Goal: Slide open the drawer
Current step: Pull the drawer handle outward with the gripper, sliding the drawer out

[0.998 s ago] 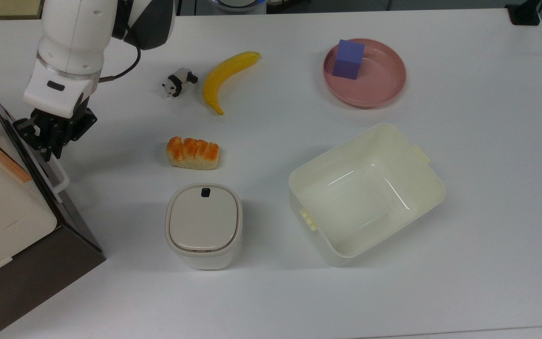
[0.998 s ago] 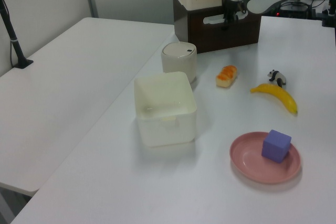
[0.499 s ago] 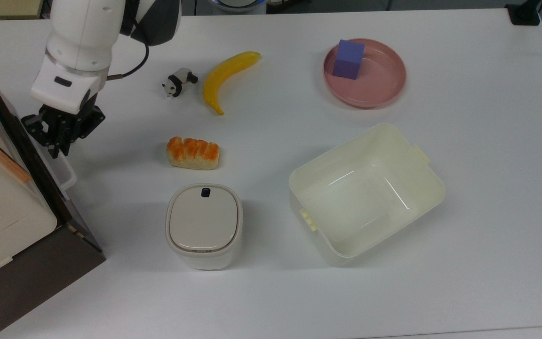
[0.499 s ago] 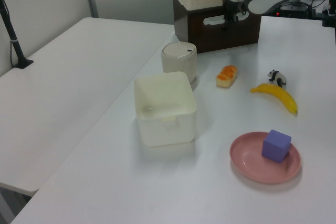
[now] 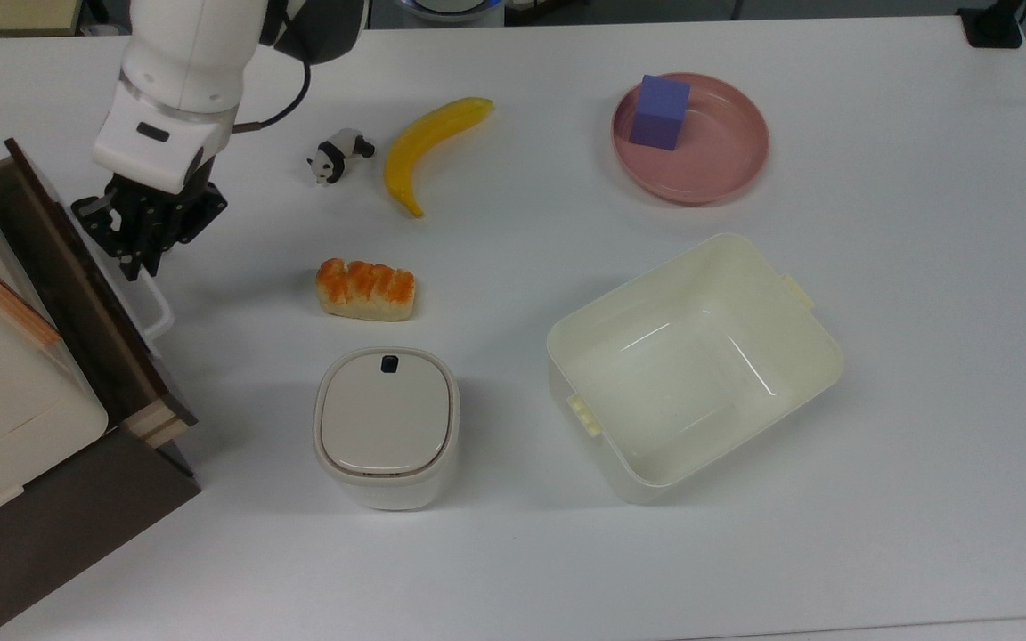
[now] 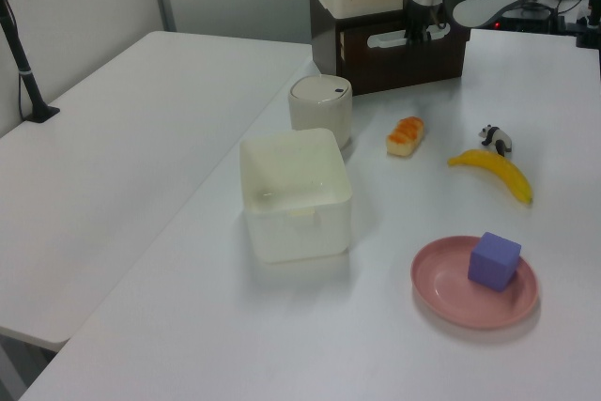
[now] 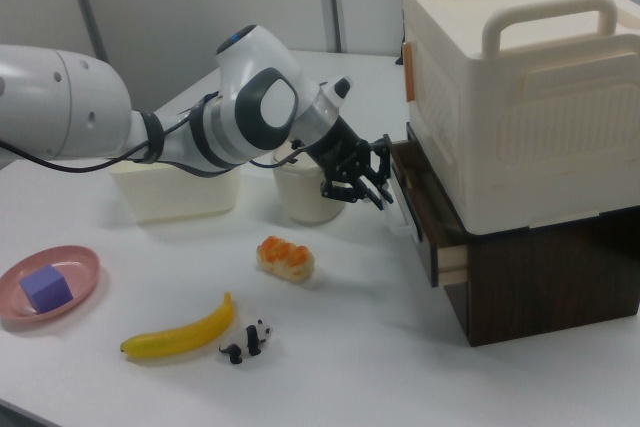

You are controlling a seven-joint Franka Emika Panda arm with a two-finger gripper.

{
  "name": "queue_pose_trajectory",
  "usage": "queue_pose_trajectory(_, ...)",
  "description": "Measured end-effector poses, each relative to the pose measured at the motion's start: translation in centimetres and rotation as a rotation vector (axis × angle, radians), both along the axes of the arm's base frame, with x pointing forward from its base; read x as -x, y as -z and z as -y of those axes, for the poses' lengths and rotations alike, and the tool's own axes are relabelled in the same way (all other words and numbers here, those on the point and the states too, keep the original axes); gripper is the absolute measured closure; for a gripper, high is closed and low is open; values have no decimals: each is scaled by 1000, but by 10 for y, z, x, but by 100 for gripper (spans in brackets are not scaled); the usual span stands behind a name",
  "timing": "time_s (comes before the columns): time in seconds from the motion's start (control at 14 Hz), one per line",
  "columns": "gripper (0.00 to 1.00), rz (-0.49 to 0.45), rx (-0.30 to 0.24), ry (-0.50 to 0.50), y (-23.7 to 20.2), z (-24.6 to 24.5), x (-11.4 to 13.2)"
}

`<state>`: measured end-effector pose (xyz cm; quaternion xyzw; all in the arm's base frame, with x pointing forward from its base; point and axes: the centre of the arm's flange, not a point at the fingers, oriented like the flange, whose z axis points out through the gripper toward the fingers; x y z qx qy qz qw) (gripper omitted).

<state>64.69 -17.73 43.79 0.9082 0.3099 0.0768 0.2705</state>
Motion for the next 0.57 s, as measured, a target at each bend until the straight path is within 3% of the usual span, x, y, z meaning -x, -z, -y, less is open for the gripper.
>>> queue_pose_trajectory(0.57, 86, -4, -18, 4, -2, -37, 18)
